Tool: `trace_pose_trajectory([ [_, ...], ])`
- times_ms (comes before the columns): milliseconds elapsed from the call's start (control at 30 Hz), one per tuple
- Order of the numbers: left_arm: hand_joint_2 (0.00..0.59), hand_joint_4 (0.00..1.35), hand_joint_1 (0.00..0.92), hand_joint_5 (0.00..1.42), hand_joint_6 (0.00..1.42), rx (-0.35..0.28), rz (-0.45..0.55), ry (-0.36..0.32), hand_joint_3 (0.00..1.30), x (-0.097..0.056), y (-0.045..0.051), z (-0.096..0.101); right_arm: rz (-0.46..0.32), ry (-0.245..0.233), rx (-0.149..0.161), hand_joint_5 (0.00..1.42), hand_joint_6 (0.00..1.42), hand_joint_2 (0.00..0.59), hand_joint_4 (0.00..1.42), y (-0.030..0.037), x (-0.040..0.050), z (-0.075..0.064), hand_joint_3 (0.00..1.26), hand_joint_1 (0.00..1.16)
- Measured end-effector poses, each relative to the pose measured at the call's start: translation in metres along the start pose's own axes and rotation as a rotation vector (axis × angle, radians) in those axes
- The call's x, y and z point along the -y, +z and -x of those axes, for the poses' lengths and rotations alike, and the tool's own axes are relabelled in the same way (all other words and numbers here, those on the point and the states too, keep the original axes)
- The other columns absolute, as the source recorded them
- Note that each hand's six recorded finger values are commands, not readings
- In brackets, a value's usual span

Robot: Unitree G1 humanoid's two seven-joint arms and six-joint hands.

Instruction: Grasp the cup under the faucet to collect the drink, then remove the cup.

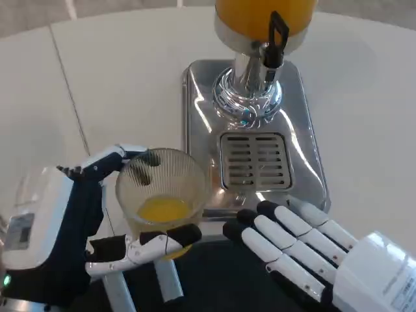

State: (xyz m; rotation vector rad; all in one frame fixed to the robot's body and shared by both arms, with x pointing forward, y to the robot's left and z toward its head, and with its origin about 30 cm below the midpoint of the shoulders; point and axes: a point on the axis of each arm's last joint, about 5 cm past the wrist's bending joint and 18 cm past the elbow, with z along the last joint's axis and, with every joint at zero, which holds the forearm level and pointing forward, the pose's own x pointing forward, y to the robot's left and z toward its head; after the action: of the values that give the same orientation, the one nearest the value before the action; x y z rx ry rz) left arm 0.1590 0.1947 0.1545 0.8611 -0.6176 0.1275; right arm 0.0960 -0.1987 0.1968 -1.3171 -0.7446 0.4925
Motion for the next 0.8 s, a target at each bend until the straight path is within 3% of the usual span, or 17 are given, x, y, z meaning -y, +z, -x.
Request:
trace_pose_trajectory([
  [233, 0.000, 1.18, 0.637, 1.42, 1.42, -0.019, 0.010, 0.005, 1.07, 0.001, 0.0006, 0.005, -0.025, -0.027, -0.036, 0.00, 0.00, 0.533, 0.00, -0.0023, -0.0028, -0.005, 0.00, 0.14],
  [400, 0.000, 1.18, 0.636, 1.42, 1.42, -0.016, 0.016, 0.009, 1.07, 0.001, 0.0013, 0.005, -0.030, -0.041, -0.020, 0.00, 0.00, 0.533, 0.00, 0.0036, -0.0014, -0.009, 0.00, 0.14],
  [600, 0.000, 1.18, 0.635, 1.42, 1.42, -0.016, 0.021, 0.011, 1.06, 0.002, 0.0018, 0.005, -0.038, -0.037, -0.054, 0.00, 0.00, 0.533, 0.00, 0.0082, -0.0027, -0.007, 0.00, 0.13],
  [800, 0.000, 1.18, 0.635, 1.42, 1.42, -0.017, 0.026, 0.012, 1.07, 0.003, 0.0023, 0.005, -0.042, -0.048, -0.069, 0.00, 0.00, 0.533, 0.00, 0.0109, -0.0032, -0.008, 0.00, 0.13],
])
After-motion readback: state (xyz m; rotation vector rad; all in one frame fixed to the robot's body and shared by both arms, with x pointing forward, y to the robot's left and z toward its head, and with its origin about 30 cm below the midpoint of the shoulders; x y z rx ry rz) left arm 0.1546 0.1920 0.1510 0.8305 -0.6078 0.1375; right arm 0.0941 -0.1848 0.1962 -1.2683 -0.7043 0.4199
